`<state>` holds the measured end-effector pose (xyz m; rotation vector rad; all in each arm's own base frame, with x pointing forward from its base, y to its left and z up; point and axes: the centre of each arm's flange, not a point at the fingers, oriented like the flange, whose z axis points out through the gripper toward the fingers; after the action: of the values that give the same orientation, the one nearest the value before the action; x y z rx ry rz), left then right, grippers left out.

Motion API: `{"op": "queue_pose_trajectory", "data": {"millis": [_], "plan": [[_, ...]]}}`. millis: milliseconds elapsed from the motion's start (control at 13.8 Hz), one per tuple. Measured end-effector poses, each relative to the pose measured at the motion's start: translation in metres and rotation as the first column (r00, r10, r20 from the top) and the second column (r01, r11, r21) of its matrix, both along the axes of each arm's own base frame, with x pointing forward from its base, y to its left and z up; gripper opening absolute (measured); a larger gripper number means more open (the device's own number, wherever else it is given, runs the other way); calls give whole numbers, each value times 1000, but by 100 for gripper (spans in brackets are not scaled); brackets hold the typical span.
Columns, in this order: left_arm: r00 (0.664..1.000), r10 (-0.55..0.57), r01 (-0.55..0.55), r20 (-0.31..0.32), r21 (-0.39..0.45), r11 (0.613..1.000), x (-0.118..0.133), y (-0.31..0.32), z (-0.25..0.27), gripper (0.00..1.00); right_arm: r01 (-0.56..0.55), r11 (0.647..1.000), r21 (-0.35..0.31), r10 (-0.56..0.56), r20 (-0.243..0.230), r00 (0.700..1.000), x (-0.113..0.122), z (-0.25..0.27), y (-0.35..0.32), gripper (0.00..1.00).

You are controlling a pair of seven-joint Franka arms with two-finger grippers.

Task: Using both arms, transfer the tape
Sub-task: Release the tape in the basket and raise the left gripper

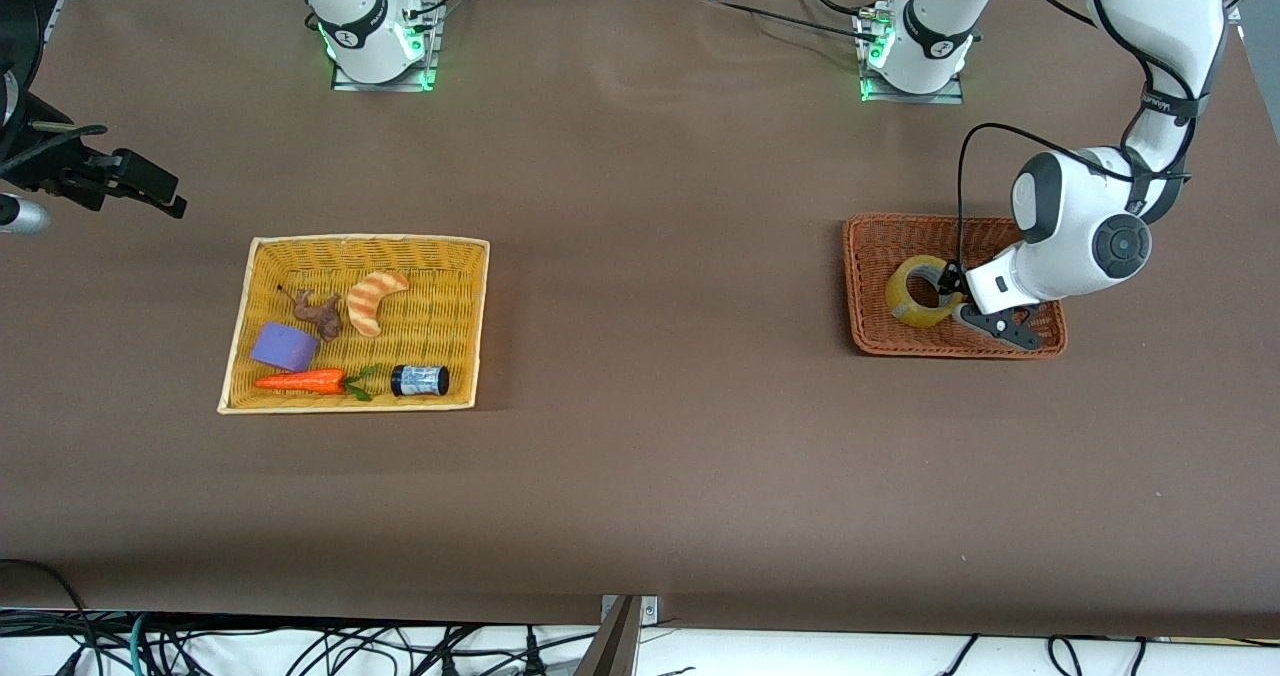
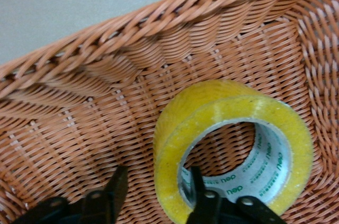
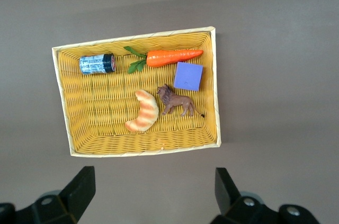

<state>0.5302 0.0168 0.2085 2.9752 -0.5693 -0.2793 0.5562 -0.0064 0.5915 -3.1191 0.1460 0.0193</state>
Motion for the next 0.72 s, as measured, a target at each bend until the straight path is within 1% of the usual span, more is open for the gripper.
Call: {"op": "queue_pose_trajectory", "data": {"millis": [72, 145, 217, 289, 361, 434, 506, 723], "plan": [[1000, 3, -3, 3, 0, 1000, 0, 2, 1, 69, 0, 1000, 0, 0, 0, 1000, 0, 0, 0, 100], [1000, 4, -4, 6, 1, 1000, 1, 2, 2, 78, 0, 1000, 0, 0, -1, 1000, 0, -1, 0, 100], [1000, 4, -4, 12, 0, 1000, 2, 2, 6, 89, 0, 1000, 0, 0, -1, 1000, 0, -1, 0, 100], [1000, 2, -2, 15, -4, 1000, 3, 1, 18, 99, 0, 1000, 0, 0, -1, 1000, 0, -1, 0, 100], [1000, 1, -1, 12, -11, 1000, 2, 1, 38, 100, 0, 1000, 0, 0, -2, 1000, 1, -1, 0, 100], [1000, 0, 1, 24, -18, 1000, 1, 0, 65, 100, 0, 1000, 0, 0, -2, 1000, 1, -1, 0, 100], [998, -1, 2, 60, -23, 1000, 0, 0, 96, 100, 0, 1000, 0, 0, -3, 1000, 1, -1, 0, 100], [979, -7, 14, 203, -31, 999, -6, -3, 188, 100, 0, 1000, 0, 0, -2, 1000, 1, -1, 0, 100]]}}
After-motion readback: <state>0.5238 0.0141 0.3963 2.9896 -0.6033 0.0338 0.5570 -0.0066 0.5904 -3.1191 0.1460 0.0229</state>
